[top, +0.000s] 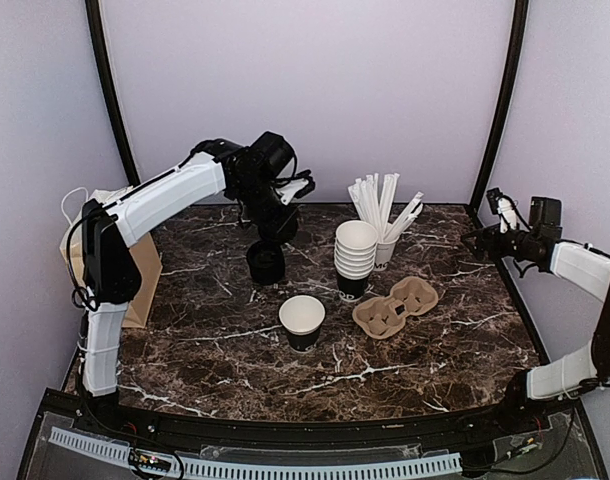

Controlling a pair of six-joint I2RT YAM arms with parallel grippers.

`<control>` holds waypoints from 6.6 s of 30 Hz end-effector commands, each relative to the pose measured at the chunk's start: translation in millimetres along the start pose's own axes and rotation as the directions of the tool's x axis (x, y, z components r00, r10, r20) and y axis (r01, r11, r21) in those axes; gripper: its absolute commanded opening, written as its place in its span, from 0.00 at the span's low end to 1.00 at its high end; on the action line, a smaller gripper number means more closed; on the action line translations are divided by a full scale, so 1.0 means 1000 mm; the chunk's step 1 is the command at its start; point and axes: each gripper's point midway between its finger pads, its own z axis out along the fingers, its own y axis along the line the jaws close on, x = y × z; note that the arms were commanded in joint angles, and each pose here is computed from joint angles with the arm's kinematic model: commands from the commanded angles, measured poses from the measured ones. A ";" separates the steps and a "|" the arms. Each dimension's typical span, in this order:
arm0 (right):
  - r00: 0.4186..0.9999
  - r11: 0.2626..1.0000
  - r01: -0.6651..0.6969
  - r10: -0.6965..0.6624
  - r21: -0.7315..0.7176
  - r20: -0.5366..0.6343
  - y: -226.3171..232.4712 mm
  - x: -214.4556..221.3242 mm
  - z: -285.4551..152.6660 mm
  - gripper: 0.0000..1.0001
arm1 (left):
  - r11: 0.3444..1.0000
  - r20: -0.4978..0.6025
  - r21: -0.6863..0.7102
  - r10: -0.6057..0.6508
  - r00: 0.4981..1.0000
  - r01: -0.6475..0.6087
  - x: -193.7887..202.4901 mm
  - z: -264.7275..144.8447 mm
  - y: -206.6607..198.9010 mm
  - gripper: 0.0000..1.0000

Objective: Pack the takeout coffee

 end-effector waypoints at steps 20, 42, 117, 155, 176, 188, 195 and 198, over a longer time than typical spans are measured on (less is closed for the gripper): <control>0.991 0.700 0.061 0.044 -0.712 0.128 0.250 -0.194 -0.062 0.99 | 0.672 0.712 0.597 -0.194 0.675 -0.437 -0.050 -0.258 -0.134 0.15; 0.996 0.454 -0.046 0.083 -0.890 -0.009 0.358 -0.205 -0.059 0.99 | 0.634 0.728 0.631 -0.286 0.623 -0.446 -0.044 -0.265 -0.135 0.14; 0.958 0.644 0.239 -0.278 -0.727 0.069 0.349 -0.145 0.001 0.73 | 0.937 0.504 0.339 -0.256 0.825 0.084 0.038 -0.140 -0.050 0.56; 0.574 0.367 0.424 -0.816 -0.828 -0.068 0.380 -0.001 -0.014 0.72 | 0.859 0.095 0.467 -0.286 0.954 0.211 0.105 0.073 -0.124 0.43; 0.279 0.249 0.497 -0.953 -0.831 -0.119 0.388 0.046 -0.008 0.72 | 0.875 0.055 0.387 -0.337 0.940 0.291 0.141 0.076 -0.108 0.41; 0.178 0.205 0.512 -0.975 -0.835 -0.130 0.396 0.070 0.000 0.73 | 0.881 0.067 0.363 -0.348 0.935 0.302 0.149 0.071 -0.102 0.41; 0.161 0.199 0.543 -0.978 -0.816 -0.131 0.396 0.070 0.002 0.72 | 0.878 0.073 0.366 -0.357 0.931 0.308 0.149 0.070 -0.101 0.41; 0.154 0.184 0.580 -0.981 -0.793 -0.115 0.396 0.061 0.000 0.72 | 0.875 0.074 0.373 -0.359 0.930 0.308 0.147 0.070 -0.102 0.41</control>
